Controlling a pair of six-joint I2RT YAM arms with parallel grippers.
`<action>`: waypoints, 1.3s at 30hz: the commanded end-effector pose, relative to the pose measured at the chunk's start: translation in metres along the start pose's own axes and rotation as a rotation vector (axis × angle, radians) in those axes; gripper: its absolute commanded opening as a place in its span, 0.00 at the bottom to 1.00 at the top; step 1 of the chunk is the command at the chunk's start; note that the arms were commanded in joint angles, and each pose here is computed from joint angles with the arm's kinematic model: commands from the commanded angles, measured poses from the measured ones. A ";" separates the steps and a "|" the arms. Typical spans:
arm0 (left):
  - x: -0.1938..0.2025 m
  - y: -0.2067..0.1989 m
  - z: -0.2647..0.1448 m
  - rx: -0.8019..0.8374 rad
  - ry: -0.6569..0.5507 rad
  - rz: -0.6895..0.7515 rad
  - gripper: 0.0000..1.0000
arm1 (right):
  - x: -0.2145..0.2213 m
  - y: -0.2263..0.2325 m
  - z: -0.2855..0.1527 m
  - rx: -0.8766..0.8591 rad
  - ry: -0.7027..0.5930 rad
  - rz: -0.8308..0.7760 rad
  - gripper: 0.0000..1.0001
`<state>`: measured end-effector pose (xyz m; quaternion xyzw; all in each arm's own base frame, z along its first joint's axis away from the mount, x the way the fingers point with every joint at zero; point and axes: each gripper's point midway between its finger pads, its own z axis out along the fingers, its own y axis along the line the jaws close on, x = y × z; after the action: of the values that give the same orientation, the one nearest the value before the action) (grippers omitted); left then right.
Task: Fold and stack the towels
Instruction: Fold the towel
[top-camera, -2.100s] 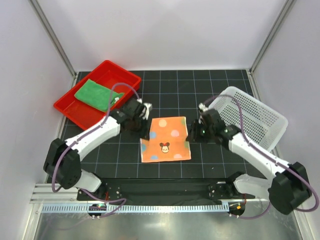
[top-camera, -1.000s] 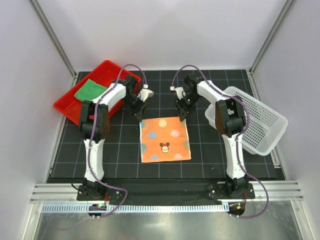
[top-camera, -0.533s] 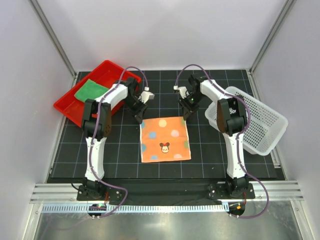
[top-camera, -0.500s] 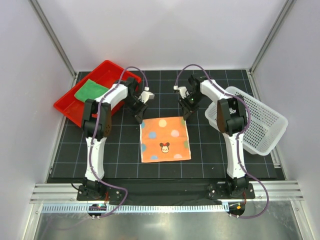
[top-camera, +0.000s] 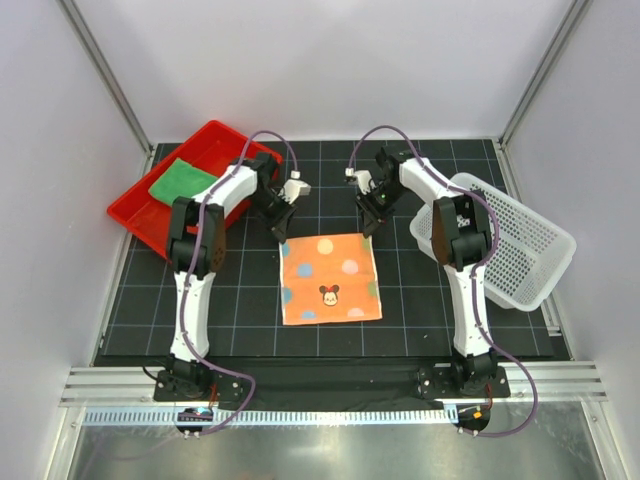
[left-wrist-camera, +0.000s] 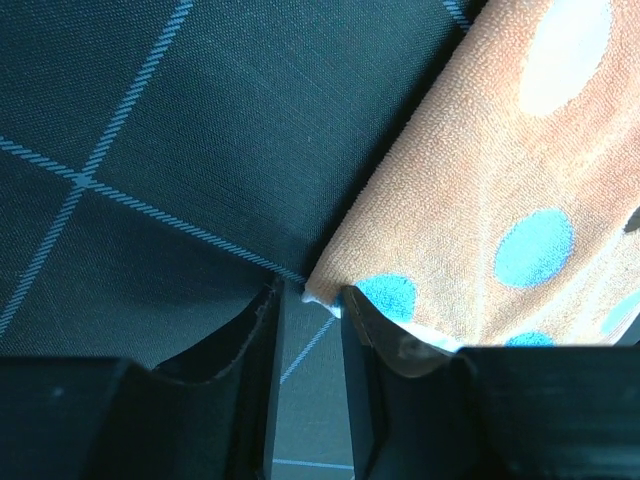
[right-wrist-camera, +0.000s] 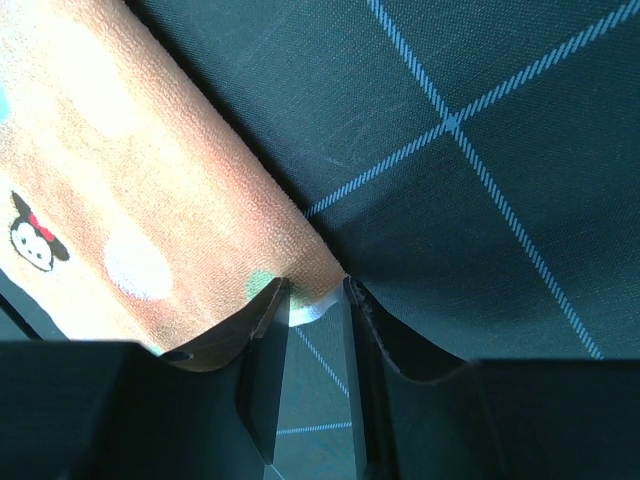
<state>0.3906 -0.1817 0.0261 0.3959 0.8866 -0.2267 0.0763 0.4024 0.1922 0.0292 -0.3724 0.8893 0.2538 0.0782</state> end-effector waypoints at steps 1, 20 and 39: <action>-0.006 -0.002 -0.008 0.016 -0.013 0.016 0.31 | -0.012 0.001 -0.004 -0.018 -0.035 -0.039 0.35; -0.012 0.005 -0.016 -0.002 -0.006 0.000 0.00 | -0.013 -0.009 -0.016 0.009 -0.071 -0.015 0.01; -0.030 -0.002 -0.027 0.006 -0.082 0.015 0.40 | -0.015 -0.012 -0.017 0.027 -0.077 -0.004 0.01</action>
<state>0.3949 -0.1819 0.0289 0.3900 0.8884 -0.2340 0.0628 0.4106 0.1859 0.0228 -0.3571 0.8922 0.2642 0.0817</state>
